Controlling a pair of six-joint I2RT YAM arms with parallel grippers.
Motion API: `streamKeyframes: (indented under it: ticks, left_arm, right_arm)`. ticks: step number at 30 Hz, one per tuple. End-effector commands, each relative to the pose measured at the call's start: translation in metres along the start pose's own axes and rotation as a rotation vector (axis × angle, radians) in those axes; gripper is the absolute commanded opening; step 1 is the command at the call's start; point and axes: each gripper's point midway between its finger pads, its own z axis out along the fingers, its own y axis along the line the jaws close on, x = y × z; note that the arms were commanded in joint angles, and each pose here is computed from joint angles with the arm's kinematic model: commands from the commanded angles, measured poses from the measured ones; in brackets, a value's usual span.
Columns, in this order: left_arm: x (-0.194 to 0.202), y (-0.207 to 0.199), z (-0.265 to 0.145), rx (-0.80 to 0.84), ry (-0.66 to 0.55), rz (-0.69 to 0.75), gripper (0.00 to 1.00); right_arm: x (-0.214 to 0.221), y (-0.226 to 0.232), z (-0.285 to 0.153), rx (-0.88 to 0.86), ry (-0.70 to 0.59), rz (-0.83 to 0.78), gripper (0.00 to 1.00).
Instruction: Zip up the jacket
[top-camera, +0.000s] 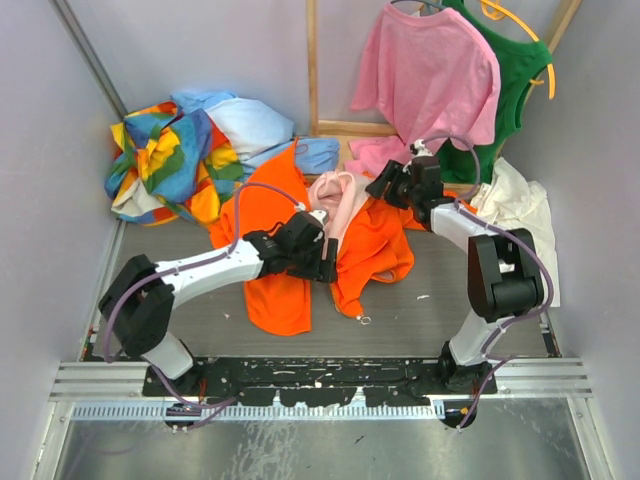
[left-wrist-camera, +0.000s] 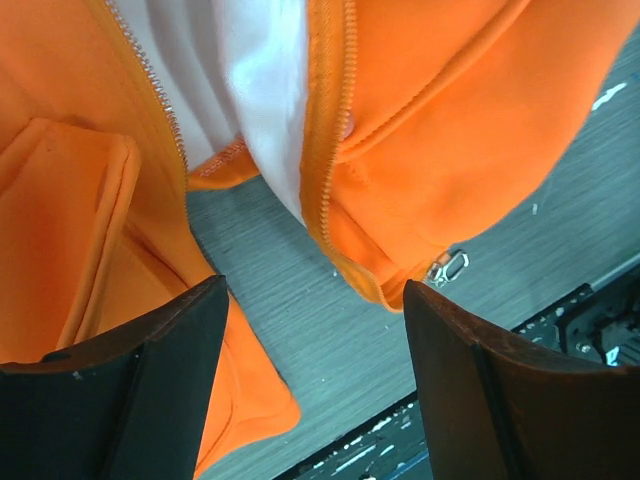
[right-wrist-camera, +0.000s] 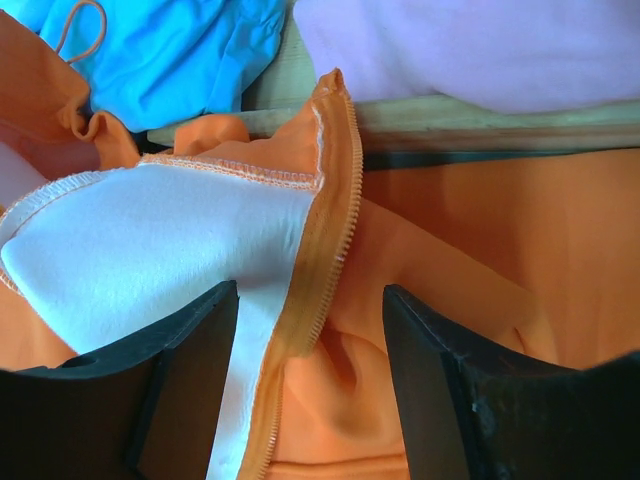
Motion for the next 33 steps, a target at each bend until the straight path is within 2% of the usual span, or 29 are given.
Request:
streamKeyframes:
  ticks: [1, 3, 9, 12, 16, 18, 20, 24, 27, 33]
  left_arm:
    - [-0.011, -0.021, 0.011, 0.066, -0.030, 0.005, 0.70]
    - [-0.004, -0.021, 0.019, 0.072, -0.001, 0.000, 0.67]
    - [0.009, -0.024, 0.038, 0.095, 0.045, -0.029, 0.54]
    - [0.013, -0.019, 0.044, 0.081, 0.050, -0.034, 0.44]
    - [0.020, -0.012, 0.047, 0.064, 0.061, -0.031, 0.18]
    - [0.026, -0.008, 0.047, 0.061, 0.068, -0.031, 0.12]
    - [0.032, -0.007, 0.046, 0.069, 0.078, -0.038, 0.10]
    - [0.045, -0.009, 0.046, 0.117, 0.102, -0.057, 0.08]
    - [0.053, -0.014, 0.043, 0.168, 0.120, -0.058, 0.08]
    - [0.063, -0.030, 0.029, 0.287, 0.116, -0.047, 0.08]
  right_arm:
    - [-0.033, 0.036, 0.009, -0.156, -0.086, 0.010, 0.65]
    - [-0.030, 0.039, 0.015, -0.180, -0.063, 0.016, 0.62]
    - [-0.033, 0.055, 0.007, -0.250, -0.056, -0.005, 0.44]
    - [-0.042, 0.063, -0.005, -0.258, -0.069, -0.046, 0.36]
    - [-0.049, 0.081, -0.017, -0.292, -0.064, -0.099, 0.19]
    - [-0.055, 0.095, -0.027, -0.319, -0.078, -0.128, 0.09]
    - [-0.061, 0.113, -0.036, -0.350, -0.097, -0.165, 0.02]
    - [-0.069, 0.154, -0.049, -0.400, -0.125, -0.245, 0.00]
    - [-0.068, 0.184, -0.050, -0.373, -0.156, -0.350, 0.01]
    - [-0.043, 0.197, -0.007, -0.289, -0.104, -0.440, 0.07]
